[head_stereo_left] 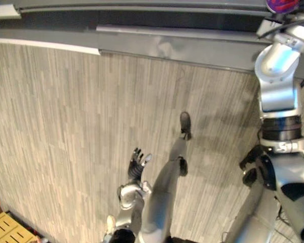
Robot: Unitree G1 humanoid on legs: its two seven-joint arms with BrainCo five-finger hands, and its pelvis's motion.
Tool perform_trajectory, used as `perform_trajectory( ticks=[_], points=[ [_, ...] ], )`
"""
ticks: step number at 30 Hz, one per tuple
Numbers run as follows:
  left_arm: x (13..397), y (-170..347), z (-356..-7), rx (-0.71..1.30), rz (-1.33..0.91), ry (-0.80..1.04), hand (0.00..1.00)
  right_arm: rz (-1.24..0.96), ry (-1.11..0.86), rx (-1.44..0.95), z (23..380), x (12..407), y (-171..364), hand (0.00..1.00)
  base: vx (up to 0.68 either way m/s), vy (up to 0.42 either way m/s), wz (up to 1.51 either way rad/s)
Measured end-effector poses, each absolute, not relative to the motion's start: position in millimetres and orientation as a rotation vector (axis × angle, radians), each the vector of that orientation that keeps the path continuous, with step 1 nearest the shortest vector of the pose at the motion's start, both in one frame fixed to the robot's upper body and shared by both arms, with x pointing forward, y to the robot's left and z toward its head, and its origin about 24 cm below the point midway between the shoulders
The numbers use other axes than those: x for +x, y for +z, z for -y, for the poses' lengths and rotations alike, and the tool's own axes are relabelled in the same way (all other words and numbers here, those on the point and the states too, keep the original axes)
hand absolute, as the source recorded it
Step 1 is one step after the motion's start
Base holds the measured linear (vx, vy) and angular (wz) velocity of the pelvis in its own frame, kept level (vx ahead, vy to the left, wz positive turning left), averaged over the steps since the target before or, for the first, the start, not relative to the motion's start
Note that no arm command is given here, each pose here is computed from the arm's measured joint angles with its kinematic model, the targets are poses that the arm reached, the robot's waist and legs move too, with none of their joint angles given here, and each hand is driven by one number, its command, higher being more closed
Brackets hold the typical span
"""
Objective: Put the gum and the chips on the shelf.
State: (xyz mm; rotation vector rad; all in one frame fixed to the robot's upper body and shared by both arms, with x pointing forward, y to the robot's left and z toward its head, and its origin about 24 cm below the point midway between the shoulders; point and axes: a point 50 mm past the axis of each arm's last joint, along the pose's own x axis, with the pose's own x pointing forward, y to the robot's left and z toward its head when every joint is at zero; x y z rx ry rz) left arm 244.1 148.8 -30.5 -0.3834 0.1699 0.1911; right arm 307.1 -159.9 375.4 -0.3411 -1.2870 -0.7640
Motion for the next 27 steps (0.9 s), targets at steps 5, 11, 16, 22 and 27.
perform_trajectory(
  ticks=[5, 11, 16, 22, 27],
  points=[
    [244.1, -30.3, -149.0, -0.392, -0.169, 0.194, 0.0, 1.297, -0.772, -0.357, 159.3, 306.5, 375.6, 1.0, 0.0, 0.0, 0.0],
    [244.1, -30.2, -149.1, -0.393, -0.169, 0.194, 0.0, 1.237, -0.745, -0.402, 157.8, 317.3, 366.7, 0.0, 0.0, 0.0, 0.0],
    [244.2, -30.2, -149.3, -0.394, -0.168, 0.194, 0.0, 1.175, -0.712, -0.411, 158.7, 324.4, 355.4, 0.0, 0.0, 0.0, 0.0],
    [243.9, -30.7, -152.1, -0.431, -0.169, 0.216, 0.0, 1.176, -0.705, -0.406, 157.3, 324.5, 355.6, 0.0, 0.0, 0.0, 0.0],
    [244.2, -29.8, -154.4, -0.433, -0.163, 0.225, 0.0, 1.173, -0.703, -0.397, 157.4, 324.6, 355.5, 0.0, 0.0, 0.0, 0.0]
  ],
)
